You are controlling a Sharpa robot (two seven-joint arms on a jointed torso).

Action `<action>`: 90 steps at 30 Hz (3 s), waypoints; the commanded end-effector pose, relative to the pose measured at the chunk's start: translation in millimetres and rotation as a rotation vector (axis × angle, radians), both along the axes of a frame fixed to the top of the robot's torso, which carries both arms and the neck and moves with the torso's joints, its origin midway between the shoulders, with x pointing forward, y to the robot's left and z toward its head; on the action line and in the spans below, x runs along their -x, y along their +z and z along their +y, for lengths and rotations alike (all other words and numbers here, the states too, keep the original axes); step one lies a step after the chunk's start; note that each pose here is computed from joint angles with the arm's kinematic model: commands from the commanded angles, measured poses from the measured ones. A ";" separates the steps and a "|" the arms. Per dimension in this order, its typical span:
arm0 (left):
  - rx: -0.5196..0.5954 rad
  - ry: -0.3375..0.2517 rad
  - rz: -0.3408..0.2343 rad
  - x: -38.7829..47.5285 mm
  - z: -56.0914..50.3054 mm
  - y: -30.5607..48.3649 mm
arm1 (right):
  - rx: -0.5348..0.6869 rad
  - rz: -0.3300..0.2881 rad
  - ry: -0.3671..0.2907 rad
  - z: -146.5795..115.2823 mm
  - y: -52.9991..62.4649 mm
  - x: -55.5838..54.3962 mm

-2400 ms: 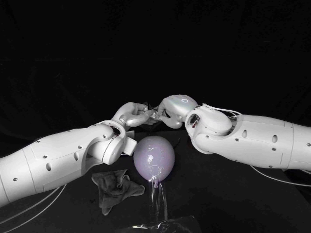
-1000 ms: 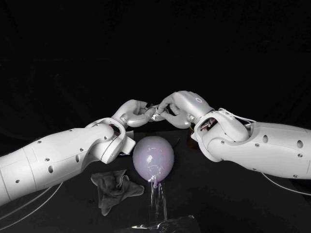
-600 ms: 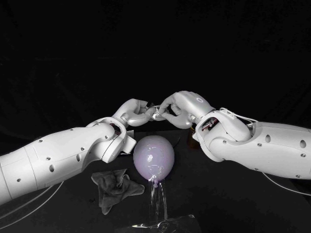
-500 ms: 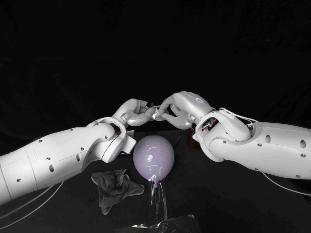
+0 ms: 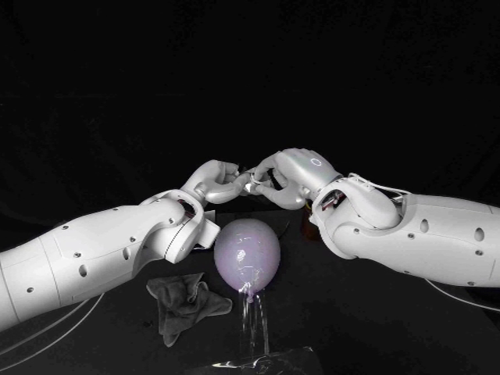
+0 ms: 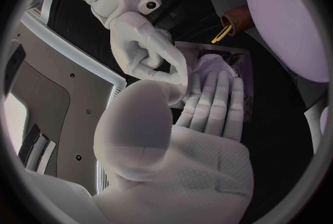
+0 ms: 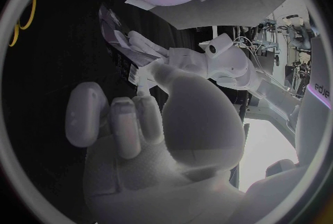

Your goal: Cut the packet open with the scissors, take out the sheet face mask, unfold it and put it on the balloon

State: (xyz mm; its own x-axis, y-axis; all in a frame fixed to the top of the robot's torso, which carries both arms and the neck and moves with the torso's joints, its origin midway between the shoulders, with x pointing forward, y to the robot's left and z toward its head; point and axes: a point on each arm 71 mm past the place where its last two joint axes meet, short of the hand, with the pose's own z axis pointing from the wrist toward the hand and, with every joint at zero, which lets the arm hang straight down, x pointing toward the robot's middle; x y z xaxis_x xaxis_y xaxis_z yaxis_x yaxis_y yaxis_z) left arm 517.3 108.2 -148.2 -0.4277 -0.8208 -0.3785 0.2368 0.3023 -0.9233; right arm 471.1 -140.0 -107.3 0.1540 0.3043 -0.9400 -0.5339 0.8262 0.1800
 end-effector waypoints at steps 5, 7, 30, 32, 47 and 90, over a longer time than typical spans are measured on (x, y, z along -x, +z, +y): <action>0.021 -0.021 0.001 1.8 -4.1 2.2 | 0.059 -0.034 -0.013 1.5 -0.1 -2.2; 0.022 -0.020 0.002 1.8 -4.1 2.2 | 0.066 -0.033 -0.016 1.5 -0.6 -3.0; 0.027 -0.031 0.007 3.0 -5.1 2.3 | 0.105 -0.052 -0.031 0.4 -2.5 -9.5; 0.026 -0.031 0.009 2.9 -5.0 2.2 | 0.097 -0.058 -0.023 0.8 -1.8 -8.8; -0.023 0.033 0.079 -5.0 1.9 -5.3 | -0.239 -0.014 0.130 -14.2 12.3 0.1; -0.221 -0.062 0.322 -17.1 102.2 17.1 | -0.690 0.191 -0.018 -69.0 43.3 -41.2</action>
State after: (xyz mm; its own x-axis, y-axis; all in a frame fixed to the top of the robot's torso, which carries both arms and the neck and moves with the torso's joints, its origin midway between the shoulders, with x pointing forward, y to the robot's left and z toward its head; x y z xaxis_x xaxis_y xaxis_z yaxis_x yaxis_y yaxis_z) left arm 539.8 212.4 -127.7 -0.4821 -0.7744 -0.4097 0.0049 0.4653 -0.8852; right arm 511.1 -206.1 -64.9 0.0151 0.8248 -0.5652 -0.4359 0.5142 0.7387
